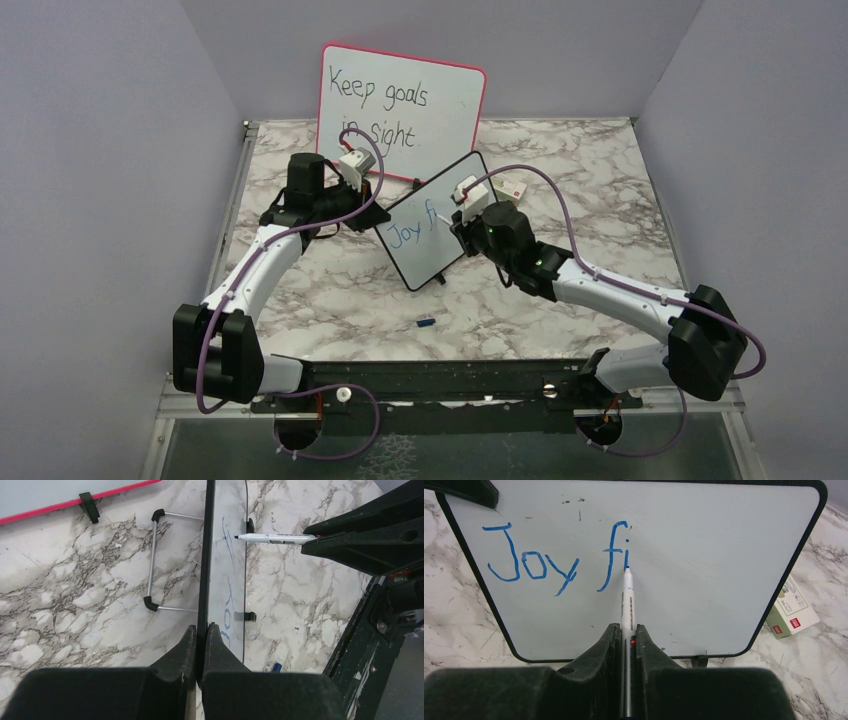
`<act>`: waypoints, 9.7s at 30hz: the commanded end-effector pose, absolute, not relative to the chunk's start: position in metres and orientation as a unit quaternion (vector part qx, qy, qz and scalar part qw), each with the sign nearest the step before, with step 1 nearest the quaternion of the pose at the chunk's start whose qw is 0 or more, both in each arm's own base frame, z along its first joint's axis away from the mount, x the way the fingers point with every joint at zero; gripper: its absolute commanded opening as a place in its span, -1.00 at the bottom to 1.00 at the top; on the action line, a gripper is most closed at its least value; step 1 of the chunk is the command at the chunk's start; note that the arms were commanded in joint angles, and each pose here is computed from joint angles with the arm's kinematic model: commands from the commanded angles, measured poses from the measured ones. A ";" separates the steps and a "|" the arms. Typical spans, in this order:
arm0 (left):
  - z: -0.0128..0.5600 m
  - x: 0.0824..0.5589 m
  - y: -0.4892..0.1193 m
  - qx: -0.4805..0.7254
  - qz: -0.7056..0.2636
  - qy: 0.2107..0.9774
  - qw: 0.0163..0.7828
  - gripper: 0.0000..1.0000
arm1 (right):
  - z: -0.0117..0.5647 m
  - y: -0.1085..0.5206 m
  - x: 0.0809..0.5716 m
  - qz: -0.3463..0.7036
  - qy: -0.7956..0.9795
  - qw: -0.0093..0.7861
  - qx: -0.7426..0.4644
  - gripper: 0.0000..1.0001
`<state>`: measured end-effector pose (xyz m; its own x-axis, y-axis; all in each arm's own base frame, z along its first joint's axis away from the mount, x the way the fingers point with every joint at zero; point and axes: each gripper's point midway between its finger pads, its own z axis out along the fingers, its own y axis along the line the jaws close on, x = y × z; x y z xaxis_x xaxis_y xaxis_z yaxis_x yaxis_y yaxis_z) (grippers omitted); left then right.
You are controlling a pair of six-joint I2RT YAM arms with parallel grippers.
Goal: Write a sentence on the whiteboard
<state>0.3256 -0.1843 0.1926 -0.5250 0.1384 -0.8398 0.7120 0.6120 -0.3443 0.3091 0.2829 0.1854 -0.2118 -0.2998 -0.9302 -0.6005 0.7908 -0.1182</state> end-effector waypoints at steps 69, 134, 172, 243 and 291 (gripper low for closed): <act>0.154 0.321 -0.172 0.258 -0.308 0.840 0.365 -1.00 | 0.175 0.277 0.310 0.136 0.776 0.544 -0.289 -0.99; 0.154 0.320 -0.172 0.260 -0.309 0.839 0.364 -1.00 | 0.201 0.275 0.340 0.130 0.762 0.583 -0.250 -0.99; 0.154 0.322 -0.171 0.259 -0.305 0.840 0.366 -1.00 | 0.177 0.264 0.322 0.131 0.788 0.542 -0.262 -0.99; 0.194 0.343 -0.215 0.349 -0.386 0.804 0.288 -1.00 | 0.232 0.240 0.299 0.164 0.731 0.621 -0.231 -0.99; 0.167 0.342 -0.212 0.341 -0.377 0.816 0.274 -1.00 | 0.219 0.281 0.323 0.156 0.706 0.613 -0.319 -0.99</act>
<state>0.3504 -0.2163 0.1967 -0.5848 0.2974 -0.7547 0.7769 0.4728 -0.4157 0.3169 0.2710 0.1964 -0.1038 -0.2947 -0.9499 -0.6320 0.7570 -0.1657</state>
